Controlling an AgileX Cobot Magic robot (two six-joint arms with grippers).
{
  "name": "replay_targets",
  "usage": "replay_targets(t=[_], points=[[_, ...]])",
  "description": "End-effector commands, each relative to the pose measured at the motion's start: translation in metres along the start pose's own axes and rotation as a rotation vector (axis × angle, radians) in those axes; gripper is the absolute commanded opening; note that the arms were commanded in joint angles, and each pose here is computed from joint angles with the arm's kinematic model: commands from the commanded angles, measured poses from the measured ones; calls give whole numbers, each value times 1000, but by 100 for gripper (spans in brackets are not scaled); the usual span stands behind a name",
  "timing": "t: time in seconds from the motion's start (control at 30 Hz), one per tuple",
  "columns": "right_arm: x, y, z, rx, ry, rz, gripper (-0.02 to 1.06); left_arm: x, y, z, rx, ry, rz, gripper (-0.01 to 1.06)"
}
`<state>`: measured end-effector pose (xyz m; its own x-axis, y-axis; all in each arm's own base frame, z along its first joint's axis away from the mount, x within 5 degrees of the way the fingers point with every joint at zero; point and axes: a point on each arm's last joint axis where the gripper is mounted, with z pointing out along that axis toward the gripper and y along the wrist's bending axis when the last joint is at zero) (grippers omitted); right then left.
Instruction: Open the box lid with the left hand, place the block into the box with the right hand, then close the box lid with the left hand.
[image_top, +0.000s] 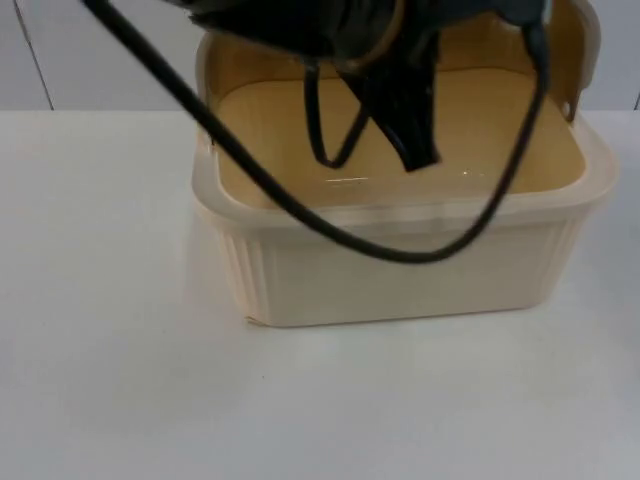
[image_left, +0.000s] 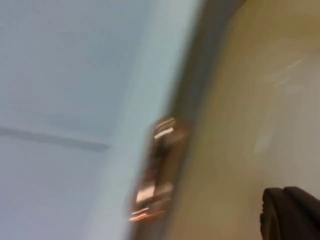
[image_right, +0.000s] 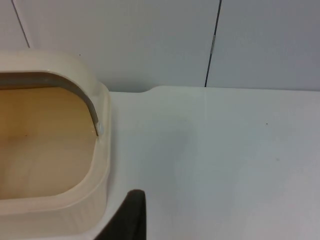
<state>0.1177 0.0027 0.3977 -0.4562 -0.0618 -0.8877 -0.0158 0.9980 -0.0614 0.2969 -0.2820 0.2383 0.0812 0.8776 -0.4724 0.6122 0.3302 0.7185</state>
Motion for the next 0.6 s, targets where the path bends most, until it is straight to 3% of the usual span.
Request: replay_targets(t=[0.0,0.07,0.1,0.17,0.2,0.23,0.4,0.43,0.57], points=[[-3,-1,-2,4,-25,0,104,-7,-6,-23,84,-78,-88,0],[-3,-1,-2,4,-25,0,104,-8,-5,-30,96,-103,-115,0],[-3,-1,-2,4,-25,0,104,-10,-3,-51,143,-189,-193,0],[-3,-1,-2,3,-25,1,104,-8,9,-77,159,-271,-302,0],[-3,0,-2,2,-25,2,104,-4,19,-90,144,-287,-375,0],[-3,0,-2,2,-25,2,104,-4,19,-90,144,-287,-375,0],[-3,-1,-2,2,-23,8,104,43,91,-140,-70,-235,-829,0],[-3,-1,-2,2,-23,8,104,43,91,-140,-70,-235,-829,0],[-3,-1,-2,2,-23,8,104,89,127,-164,-254,-182,-1057,0]])
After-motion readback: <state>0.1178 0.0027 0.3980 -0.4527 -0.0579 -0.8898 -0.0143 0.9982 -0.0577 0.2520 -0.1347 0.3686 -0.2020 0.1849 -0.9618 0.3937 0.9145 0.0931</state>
